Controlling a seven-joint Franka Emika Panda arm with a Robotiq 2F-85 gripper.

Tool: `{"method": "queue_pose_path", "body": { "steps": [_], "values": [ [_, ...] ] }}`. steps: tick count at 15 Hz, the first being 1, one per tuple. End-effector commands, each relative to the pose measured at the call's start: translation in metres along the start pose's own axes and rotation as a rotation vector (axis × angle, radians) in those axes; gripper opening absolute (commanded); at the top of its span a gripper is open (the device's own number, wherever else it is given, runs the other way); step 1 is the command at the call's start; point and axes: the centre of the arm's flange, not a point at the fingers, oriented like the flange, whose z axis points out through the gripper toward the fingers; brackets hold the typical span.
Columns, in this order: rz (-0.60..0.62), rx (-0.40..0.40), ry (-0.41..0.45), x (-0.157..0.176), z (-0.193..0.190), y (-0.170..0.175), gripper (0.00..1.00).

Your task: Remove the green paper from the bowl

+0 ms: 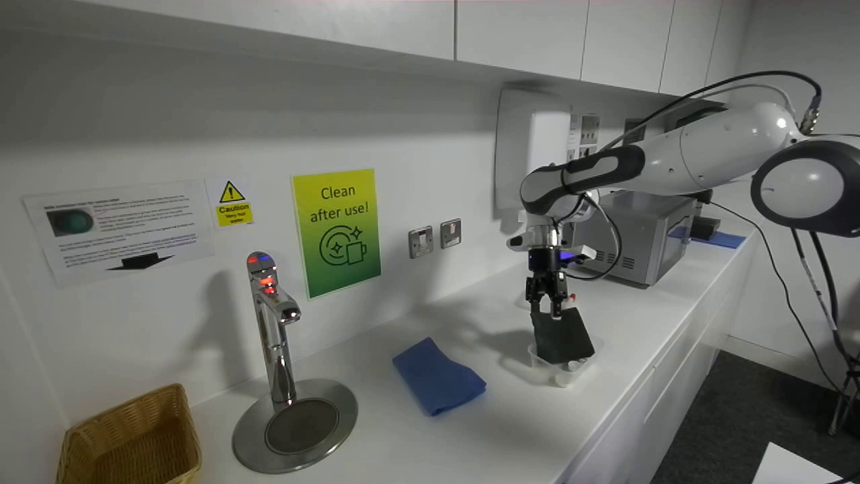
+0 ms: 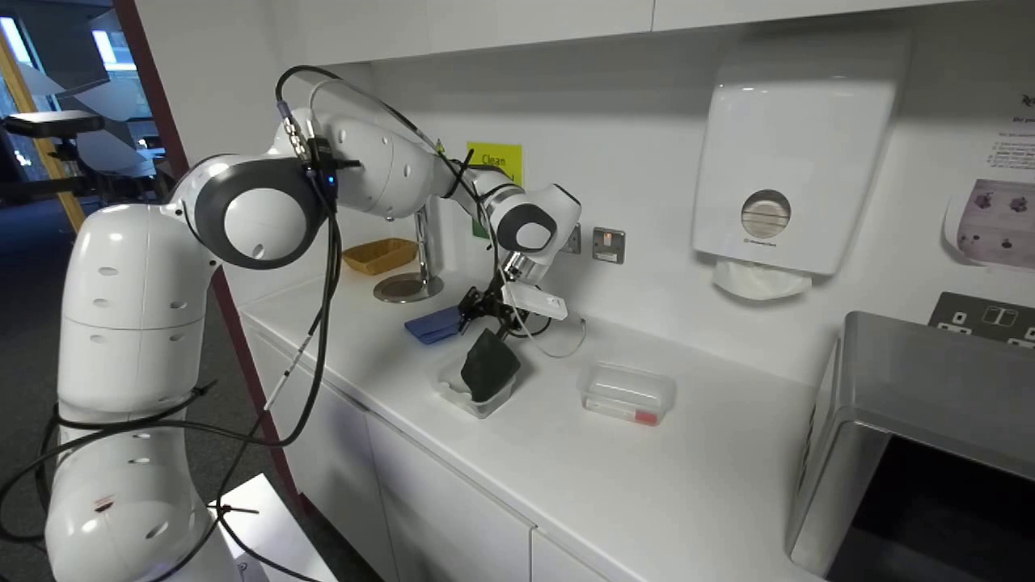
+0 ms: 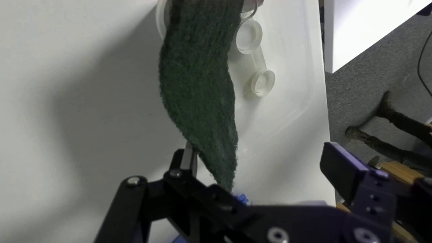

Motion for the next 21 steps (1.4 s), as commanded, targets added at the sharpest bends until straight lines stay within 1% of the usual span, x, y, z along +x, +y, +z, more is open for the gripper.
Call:
{"method": "queue_pose_path", "body": {
  "steps": [1, 3, 4, 7, 8, 9, 10, 11, 12, 17, 21],
  "values": [
    [-0.017, 0.045, 0.032, -0.007, -0.003, -0.004, 0.74],
    [-0.009, 0.049, 0.038, -0.009, -0.004, -0.005, 0.63],
    [-0.002, 0.048, 0.042, -0.010, -0.005, -0.004, 0.53],
    [0.011, 0.048, 0.053, -0.014, -0.007, -0.003, 0.32],
    [0.016, 0.048, 0.057, -0.014, -0.008, -0.003, 0.23],
    [0.019, 0.047, 0.060, -0.015, -0.009, -0.002, 0.16],
    [0.024, 0.047, 0.064, -0.016, -0.010, -0.002, 0.07],
    [0.026, 0.046, 0.069, -0.017, -0.011, -0.002, 0.01],
    [0.033, 0.044, 0.075, -0.017, -0.012, -0.002, 0.00],
    [0.055, 0.019, 0.107, -0.004, -0.026, -0.013, 0.01],
    [0.067, 0.013, 0.158, 0.008, -0.042, -0.018, 0.01]
  ]
}}
